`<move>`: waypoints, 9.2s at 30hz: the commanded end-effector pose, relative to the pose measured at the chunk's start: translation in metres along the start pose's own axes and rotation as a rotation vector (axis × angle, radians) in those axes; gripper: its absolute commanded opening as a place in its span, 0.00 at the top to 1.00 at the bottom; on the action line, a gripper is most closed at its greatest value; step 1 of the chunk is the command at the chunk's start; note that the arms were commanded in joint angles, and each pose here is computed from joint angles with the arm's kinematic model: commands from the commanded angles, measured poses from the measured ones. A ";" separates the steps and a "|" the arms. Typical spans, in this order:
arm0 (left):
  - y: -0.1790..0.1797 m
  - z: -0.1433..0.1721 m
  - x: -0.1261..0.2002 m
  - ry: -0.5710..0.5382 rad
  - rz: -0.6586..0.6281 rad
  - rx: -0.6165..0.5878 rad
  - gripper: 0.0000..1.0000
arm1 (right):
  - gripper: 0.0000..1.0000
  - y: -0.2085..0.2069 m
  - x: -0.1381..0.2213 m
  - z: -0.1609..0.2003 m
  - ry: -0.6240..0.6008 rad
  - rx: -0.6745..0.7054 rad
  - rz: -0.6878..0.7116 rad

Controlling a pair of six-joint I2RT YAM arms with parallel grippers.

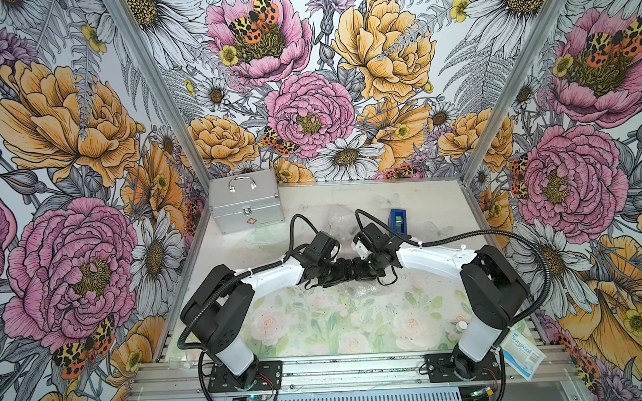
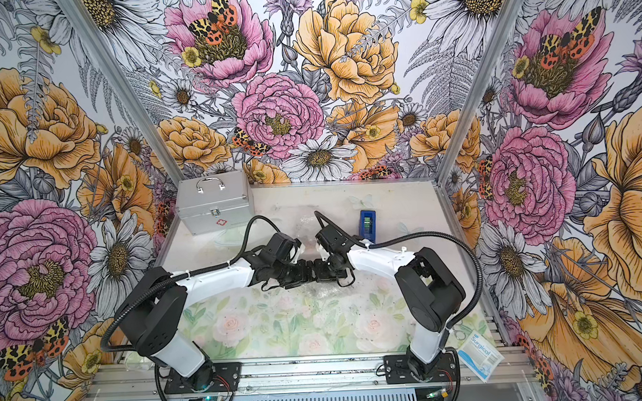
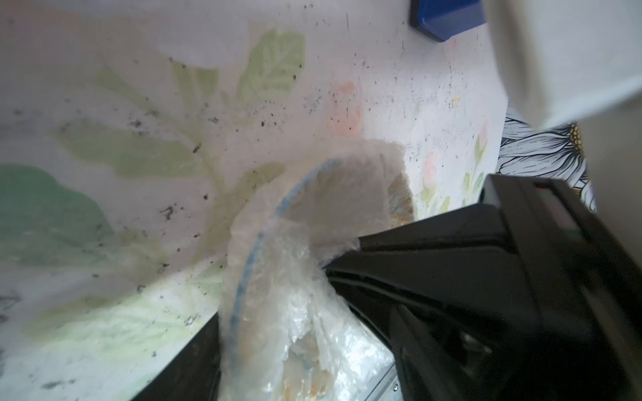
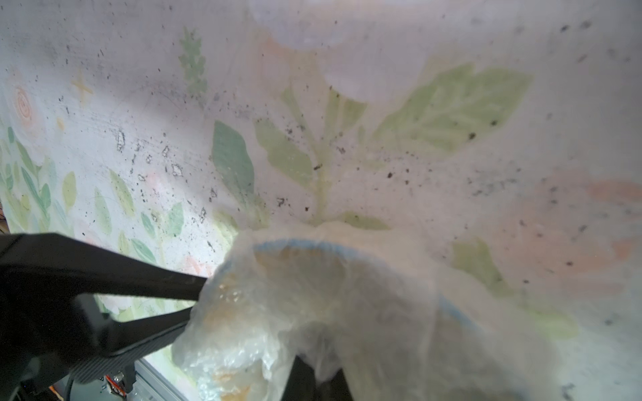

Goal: Wrap bowls in bubble wrap
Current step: Wrap the bowl in bubble wrap, then tear off the tape using the Tape Cutter.

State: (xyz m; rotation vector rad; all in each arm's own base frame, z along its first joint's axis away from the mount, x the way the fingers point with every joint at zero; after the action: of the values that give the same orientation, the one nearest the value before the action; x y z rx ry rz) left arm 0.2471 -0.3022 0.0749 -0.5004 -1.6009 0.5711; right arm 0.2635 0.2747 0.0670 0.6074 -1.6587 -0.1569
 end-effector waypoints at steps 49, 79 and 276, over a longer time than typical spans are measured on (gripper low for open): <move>-0.026 -0.012 -0.013 0.023 0.078 -0.077 0.69 | 0.67 0.008 0.079 -0.027 -0.225 -0.040 -0.095; -0.015 -0.022 -0.011 0.000 0.022 -0.028 0.63 | 1.00 -0.025 0.033 0.010 -0.106 -0.057 0.074; -0.004 -0.029 -0.038 0.040 0.043 -0.051 0.62 | 0.75 -0.203 0.098 -0.123 -0.434 -0.497 -0.252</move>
State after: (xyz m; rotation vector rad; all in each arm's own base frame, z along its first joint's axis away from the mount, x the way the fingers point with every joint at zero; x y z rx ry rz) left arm 0.2841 -0.3257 0.0435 -0.5454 -1.5802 0.5618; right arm 0.4321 0.0885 0.0885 0.4256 -1.8270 -0.9156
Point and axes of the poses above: each gripper's point midway between its finger pads, its own x axis back along the fingers, its own y axis along the line the jaws close on, z = x × y, the point moved 1 cm from there along x, back along the fingers, and after that the axes turned 5 degrees about x, right-handed, at the moved point
